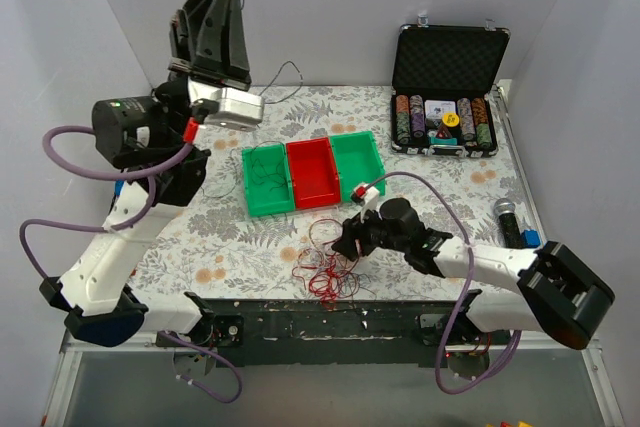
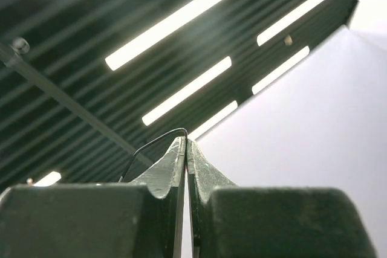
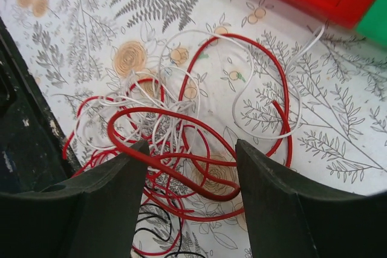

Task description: Untangle the cables

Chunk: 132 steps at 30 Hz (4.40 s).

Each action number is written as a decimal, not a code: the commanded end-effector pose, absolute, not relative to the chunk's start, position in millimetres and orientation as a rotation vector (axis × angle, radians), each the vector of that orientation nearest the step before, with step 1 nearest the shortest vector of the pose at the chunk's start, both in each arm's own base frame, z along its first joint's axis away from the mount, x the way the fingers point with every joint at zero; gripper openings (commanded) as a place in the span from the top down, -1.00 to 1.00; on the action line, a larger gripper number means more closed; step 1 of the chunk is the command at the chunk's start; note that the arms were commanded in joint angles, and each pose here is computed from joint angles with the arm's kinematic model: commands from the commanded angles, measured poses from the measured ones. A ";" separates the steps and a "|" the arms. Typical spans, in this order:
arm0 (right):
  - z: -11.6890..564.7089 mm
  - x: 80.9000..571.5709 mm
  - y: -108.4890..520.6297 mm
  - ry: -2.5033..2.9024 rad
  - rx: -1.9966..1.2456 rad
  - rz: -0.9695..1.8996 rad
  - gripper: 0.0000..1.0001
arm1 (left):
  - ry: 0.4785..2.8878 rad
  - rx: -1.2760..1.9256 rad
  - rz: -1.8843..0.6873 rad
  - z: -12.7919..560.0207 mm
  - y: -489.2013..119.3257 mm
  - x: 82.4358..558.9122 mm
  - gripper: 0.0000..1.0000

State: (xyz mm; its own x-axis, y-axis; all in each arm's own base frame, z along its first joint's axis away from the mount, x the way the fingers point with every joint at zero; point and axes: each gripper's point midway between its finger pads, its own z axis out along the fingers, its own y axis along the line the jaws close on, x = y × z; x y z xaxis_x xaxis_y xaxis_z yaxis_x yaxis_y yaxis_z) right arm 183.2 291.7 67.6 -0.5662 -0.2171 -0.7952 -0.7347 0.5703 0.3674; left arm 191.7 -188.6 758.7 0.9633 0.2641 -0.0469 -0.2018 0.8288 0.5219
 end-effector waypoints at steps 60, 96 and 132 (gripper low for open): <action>103.5 188.6 262.9 1.974 -0.615 0.842 -0.21 | 0.895 0.548 0.342 474.6 -141.8 413.2 1.00; 91.4 190.3 257.0 2.013 -0.603 0.804 -0.20 | 1.127 1.054 0.364 254.2 -152.6 404.2 1.00; 120.8 205.0 268.5 1.990 -0.604 0.796 -0.16 | 1.552 1.163 0.329 96.9 -155.0 466.5 1.00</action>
